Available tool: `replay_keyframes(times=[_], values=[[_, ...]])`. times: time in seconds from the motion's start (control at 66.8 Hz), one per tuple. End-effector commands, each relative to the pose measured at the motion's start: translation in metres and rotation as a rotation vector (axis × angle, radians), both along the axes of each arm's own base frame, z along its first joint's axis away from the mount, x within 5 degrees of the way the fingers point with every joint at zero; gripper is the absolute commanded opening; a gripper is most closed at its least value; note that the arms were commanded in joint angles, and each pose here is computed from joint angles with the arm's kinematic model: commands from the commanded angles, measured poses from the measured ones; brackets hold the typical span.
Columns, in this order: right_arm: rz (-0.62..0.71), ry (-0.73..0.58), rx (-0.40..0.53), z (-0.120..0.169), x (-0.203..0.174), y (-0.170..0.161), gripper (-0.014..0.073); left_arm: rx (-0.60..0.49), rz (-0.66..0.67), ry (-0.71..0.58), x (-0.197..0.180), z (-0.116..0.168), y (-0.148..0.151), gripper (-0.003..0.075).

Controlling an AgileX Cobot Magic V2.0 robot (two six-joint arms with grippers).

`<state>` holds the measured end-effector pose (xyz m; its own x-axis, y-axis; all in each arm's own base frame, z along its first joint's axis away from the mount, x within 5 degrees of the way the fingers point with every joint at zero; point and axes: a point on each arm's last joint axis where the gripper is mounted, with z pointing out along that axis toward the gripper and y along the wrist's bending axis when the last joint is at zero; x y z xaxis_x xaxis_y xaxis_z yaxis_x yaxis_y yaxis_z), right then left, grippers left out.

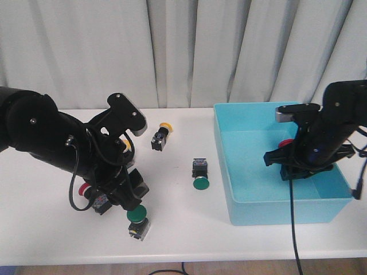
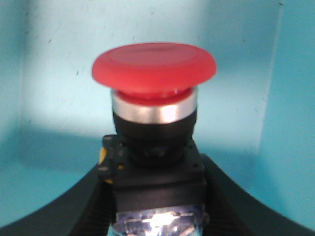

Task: Pick red and yellow buttons and place in box
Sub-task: 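Lower the red button into the box with the right gripper and release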

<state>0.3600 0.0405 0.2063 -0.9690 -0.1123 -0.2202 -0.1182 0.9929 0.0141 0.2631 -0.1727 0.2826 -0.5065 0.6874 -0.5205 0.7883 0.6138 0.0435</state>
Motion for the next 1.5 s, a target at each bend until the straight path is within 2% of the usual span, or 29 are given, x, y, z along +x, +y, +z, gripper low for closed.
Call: replay_keyframes(times=[0.0,0.27,0.464,0.764,0.883,1.003,1.138,1.318,1.482], values=[[0.000,-0.063,-0.001,0.010,0.016,-0.001,0.0245,-0.062,0.017,-0.059,-0.001,0.017,-0.001,0.0507],[-0.001,0.027,-0.010,-0.027,0.034,0.001,0.0245,-0.061,0.017,-0.058,-0.001,0.017,-0.001,0.0507],[-0.001,0.061,-0.014,-0.040,0.035,0.001,0.0265,-0.061,0.017,-0.058,-0.001,0.017,-0.001,0.0507],[0.019,0.058,-0.017,-0.040,0.036,0.001,0.0433,-0.062,0.018,-0.059,-0.001,0.017,-0.001,0.0507],[0.020,0.052,-0.017,-0.038,0.037,0.002,0.0457,-0.067,0.020,-0.069,-0.001,0.018,-0.001,0.0507],[0.018,0.053,-0.014,-0.024,0.036,0.002,0.0456,-0.073,0.023,-0.080,0.000,0.018,-0.001,0.0507],[0.022,-0.003,0.003,0.008,0.028,0.005,0.0456,-0.072,0.023,-0.079,0.000,0.018,-0.001,0.0507],[0.084,-0.177,0.026,0.070,0.001,0.025,0.0456,-0.071,0.022,-0.079,0.000,0.018,-0.001,0.0507],[0.224,-0.384,0.069,0.103,-0.055,0.060,0.0456,-0.074,0.024,-0.084,0.001,0.019,-0.001,0.0507]])
